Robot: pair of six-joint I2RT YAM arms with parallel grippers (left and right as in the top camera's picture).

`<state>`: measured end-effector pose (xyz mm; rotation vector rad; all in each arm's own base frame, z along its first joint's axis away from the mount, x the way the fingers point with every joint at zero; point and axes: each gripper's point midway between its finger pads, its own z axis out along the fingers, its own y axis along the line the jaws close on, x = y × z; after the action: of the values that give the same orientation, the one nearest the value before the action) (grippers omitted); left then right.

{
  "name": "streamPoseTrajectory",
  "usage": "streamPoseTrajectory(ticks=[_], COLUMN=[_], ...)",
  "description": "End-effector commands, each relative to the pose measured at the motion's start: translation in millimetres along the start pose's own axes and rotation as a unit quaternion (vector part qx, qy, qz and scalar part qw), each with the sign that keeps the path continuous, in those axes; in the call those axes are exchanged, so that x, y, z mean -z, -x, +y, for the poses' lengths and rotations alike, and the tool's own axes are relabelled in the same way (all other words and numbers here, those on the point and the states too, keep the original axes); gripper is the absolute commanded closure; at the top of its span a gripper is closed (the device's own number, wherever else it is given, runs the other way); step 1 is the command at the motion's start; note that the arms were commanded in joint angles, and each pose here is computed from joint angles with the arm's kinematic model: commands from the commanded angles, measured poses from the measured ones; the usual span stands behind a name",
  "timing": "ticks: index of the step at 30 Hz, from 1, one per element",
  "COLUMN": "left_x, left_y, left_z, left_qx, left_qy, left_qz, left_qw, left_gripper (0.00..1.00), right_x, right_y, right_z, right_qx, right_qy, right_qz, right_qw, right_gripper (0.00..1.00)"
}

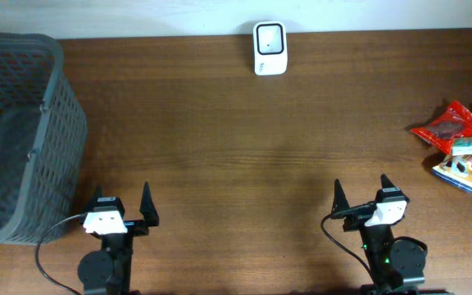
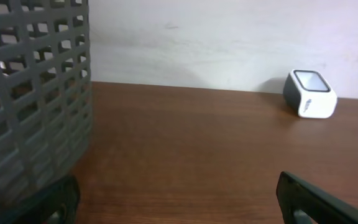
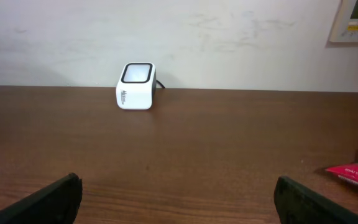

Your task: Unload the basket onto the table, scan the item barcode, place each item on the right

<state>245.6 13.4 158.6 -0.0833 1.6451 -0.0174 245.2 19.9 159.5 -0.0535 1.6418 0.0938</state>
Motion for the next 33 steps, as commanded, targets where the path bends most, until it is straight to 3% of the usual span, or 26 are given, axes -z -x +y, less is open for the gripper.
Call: streamPoseTrajectory(ticks=[1, 33], left_x=[-0.2, -0.4], left_y=[-3.2, -3.7], left_z=[-1.8, -2.8], left_qx=[-0.028, -0.039], left_qy=[-0.001, 0.002], left_qz=[0.003, 0.004], left_qw=[1.000, 0.999], left_gripper=[0.01, 0.01], right_x=[-0.2, -0.2], right_y=[-2.8, -2.9], right_z=[0.9, 0.9], right_qx=[0.000, 0.000], right_qy=[0.001, 0.001], right_qz=[0.001, 0.002], right_qw=[1.000, 1.000], right_gripper=[0.02, 0.02])
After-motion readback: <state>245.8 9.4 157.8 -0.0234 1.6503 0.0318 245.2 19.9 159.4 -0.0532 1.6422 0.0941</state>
